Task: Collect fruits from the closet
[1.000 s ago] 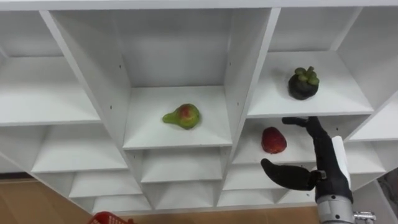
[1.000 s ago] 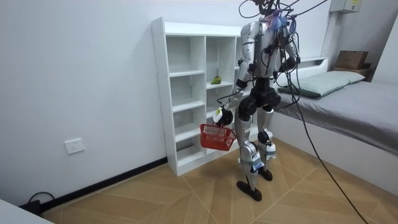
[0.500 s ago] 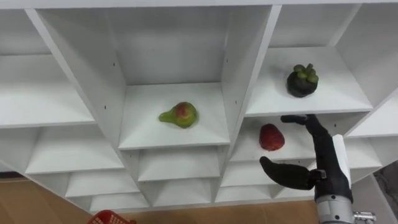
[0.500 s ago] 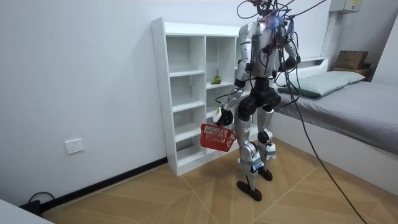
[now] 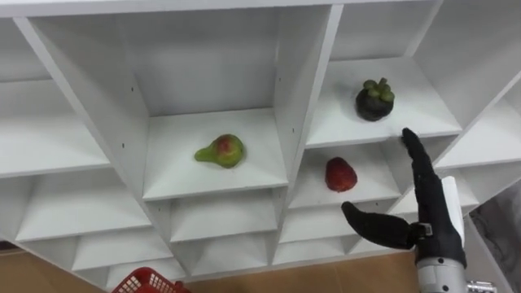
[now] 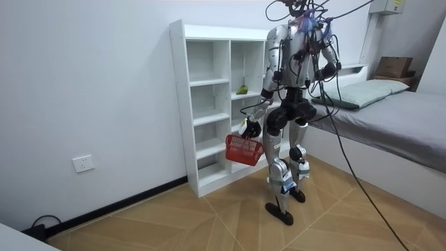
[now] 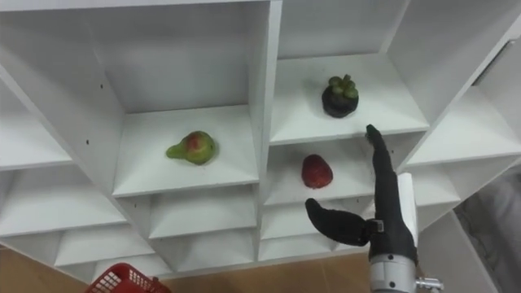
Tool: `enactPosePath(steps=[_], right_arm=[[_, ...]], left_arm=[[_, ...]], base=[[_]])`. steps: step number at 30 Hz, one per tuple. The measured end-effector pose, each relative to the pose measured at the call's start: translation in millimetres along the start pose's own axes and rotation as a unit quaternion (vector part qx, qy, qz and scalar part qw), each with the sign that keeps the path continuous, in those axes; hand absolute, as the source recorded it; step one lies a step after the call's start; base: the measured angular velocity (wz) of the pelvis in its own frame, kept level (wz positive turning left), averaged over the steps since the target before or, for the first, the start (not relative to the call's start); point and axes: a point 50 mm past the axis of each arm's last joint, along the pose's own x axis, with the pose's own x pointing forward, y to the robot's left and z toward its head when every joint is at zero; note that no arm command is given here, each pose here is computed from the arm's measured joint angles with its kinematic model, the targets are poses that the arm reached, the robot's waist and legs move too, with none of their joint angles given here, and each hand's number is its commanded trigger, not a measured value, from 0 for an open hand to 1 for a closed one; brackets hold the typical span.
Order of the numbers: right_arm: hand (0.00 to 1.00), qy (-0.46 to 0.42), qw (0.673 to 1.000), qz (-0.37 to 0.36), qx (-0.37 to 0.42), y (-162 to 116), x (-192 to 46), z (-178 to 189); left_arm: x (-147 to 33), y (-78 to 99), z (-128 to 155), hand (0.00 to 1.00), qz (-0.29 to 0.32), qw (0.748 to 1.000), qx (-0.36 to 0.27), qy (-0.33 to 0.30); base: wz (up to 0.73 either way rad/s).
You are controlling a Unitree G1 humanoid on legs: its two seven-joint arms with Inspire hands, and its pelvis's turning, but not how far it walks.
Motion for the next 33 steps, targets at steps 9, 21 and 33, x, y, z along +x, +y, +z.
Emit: enactPosePath(steps=[9,21,33], right_arm=[[0.0,0.091,0.995,-0.047,0.01,-14.0,-27.9,-34.3],[0.0,0.005,0.998,-0.06,-0.018,-14.9,-11.3,-5.3],[0.0,-0.1,0.993,-0.059,0.002,-0.2,11.1,33.4]], left_arm=[[-1.8,1.1,-2.8,1.0,0.003,1.0,-0.001,-0.001],[-1.0,1.8,-4.6,1.0,0.003,1.0,-0.01,0.003],[1.4,1.2,-3.0,1.0,-0.002,1.0,-0.014,0.006]], base=[[0.0],[-0.01],[0.01]])
